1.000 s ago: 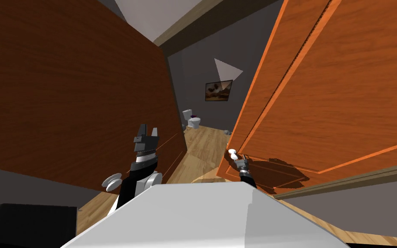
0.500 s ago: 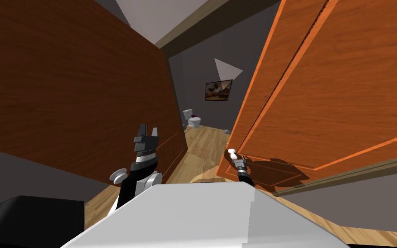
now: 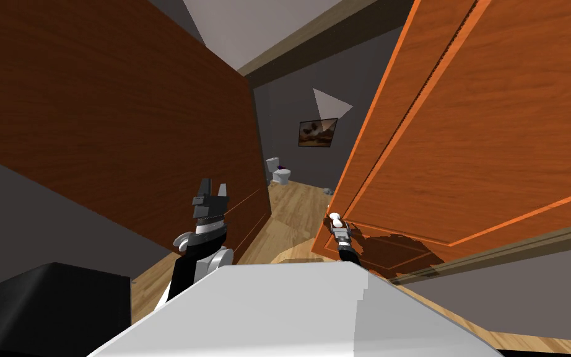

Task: Pull the door open

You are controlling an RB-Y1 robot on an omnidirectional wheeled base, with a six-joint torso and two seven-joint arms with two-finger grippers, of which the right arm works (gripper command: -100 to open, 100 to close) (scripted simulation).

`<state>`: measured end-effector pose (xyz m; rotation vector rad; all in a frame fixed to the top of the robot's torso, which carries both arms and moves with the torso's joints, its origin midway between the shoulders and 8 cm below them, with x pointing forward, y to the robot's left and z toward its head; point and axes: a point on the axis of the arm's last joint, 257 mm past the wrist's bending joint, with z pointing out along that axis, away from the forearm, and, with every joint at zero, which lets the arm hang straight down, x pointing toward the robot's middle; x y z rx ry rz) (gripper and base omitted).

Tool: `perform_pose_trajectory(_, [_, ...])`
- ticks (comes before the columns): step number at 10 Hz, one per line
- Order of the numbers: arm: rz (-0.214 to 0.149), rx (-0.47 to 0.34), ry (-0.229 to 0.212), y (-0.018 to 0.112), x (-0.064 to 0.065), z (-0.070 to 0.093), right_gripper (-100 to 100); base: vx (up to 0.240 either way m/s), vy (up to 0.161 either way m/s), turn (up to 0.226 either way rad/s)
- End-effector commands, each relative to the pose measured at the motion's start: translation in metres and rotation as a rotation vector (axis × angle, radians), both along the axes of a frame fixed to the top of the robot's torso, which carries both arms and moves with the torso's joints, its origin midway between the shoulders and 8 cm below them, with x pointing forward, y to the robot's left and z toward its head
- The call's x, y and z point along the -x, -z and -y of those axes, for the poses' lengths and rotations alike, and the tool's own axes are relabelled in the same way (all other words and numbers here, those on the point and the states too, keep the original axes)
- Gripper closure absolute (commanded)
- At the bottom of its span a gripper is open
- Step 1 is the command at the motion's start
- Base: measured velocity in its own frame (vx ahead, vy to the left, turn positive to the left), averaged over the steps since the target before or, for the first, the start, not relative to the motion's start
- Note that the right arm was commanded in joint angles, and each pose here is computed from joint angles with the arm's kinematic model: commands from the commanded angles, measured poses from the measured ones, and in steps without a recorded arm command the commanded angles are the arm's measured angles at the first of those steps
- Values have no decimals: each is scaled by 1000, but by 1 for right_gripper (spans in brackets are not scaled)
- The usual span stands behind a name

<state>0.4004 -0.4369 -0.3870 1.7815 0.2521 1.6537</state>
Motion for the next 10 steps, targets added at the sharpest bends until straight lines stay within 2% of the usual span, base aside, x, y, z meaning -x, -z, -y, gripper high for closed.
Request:
perform_pose_trajectory(1, [24,-78,3,1,-3,-6,-100,-110,-23,40])
perform_pose_trajectory(2, [40,-128,5,1,-5,-10,-100,-106,-36,34])
perform_pose_trajectory(3, [42,-133,5,1,-5,-10,-100,-67,-13,9])
perform_pose_trajectory(6, [87,-276,10,2,-11,-21,-100,-73,-8,27])
perform_pose_trajectory(7, [89,-282,10,2,-11,-21,-100,-70,3,6])
perform_pose_trajectory(10, [131,-416,14,3,-16,-32,-100,-78,-6,24])
